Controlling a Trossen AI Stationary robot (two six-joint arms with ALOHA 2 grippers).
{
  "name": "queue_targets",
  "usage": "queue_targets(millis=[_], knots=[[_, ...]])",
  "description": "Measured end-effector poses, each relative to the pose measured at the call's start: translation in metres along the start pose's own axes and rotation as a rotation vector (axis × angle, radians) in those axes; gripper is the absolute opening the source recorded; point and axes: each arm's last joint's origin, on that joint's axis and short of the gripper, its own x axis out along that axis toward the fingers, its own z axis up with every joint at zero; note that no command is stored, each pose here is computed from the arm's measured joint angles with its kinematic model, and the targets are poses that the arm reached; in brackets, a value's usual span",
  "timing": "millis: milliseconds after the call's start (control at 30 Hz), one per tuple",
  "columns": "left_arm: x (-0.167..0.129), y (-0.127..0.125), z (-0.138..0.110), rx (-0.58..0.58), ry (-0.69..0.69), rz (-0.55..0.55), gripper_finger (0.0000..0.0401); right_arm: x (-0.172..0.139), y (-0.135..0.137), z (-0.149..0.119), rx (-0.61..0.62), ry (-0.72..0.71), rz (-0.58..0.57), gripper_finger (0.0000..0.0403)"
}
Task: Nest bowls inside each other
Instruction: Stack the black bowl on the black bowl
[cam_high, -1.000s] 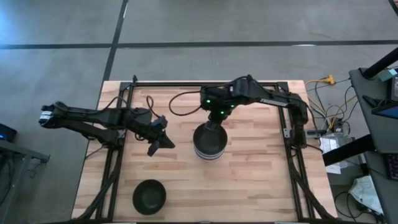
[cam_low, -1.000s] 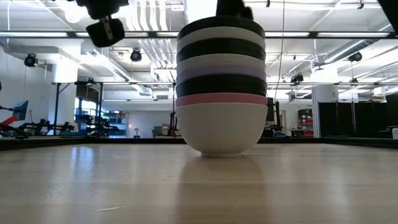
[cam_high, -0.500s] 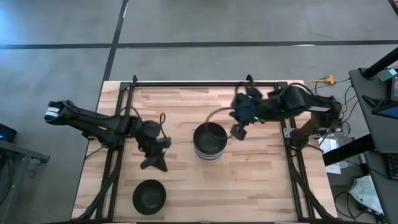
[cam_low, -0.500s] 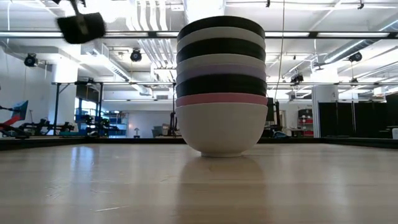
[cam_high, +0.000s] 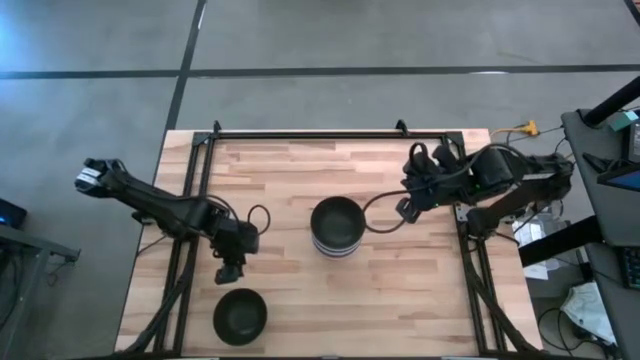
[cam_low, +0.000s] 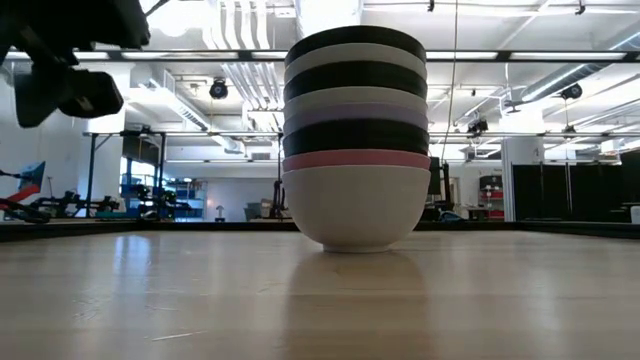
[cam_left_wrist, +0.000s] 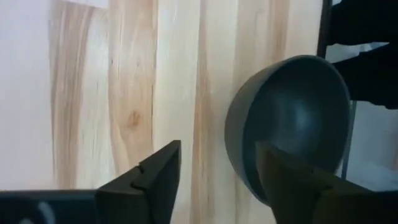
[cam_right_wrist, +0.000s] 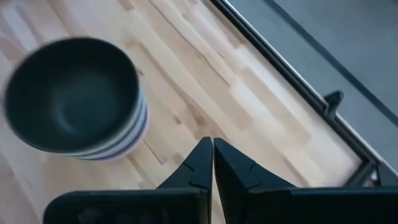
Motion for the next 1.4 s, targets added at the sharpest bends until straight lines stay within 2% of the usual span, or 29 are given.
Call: queue_targets(millis=[233,400,500,600,700,833,900,967,1167,1400], knots=[[0.023,0.002,0.004,-0.099,0.105,0.006,0.0202,0.006,-0.012,-0.018,0.05,0.021,-0.021,0.0009],[0.046,-0.003,0.011,-0.129,0.17,-0.084,0.0202,0.006,-0.018,-0.024,0.065,0.011,-0.009,0.0009],[0.06,-0.007,0.015,-0.107,0.177,-0.14,0.0202,0.002,-0.023,-0.026,0.073,0.002,0.001,0.0009],[0.076,-0.005,0.015,-0.137,0.219,-0.093,0.0201,-0.002,-0.027,-0.027,0.081,-0.005,0.014,0.0009],[0.089,-0.003,0.013,-0.154,0.269,-0.06,0.0177,-0.007,-0.031,-0.029,0.075,-0.013,0.03,0.0009],[0.1,-0.003,0.015,-0.154,0.296,-0.084,0.0088,-0.014,-0.036,-0.033,0.05,-0.027,0.057,0.0009],[0.101,-0.004,0.017,-0.153,0.288,-0.089,0.0032,-0.018,-0.038,-0.035,0.031,-0.035,0.071,0.0009],[0.102,-0.005,0.019,-0.162,0.274,-0.089,0.0011,-0.022,-0.041,-0.038,0.014,-0.036,0.078,0.0009],[0.087,-0.015,0.027,-0.142,0.218,-0.122,0.0002,-0.023,-0.05,-0.045,0.01,-0.038,0.07,0.0009],[0.041,-0.04,0.051,-0.073,-0.03,-0.108,0.0001,-0.016,-0.05,-0.054,0.025,-0.021,0.062,0.0009]])
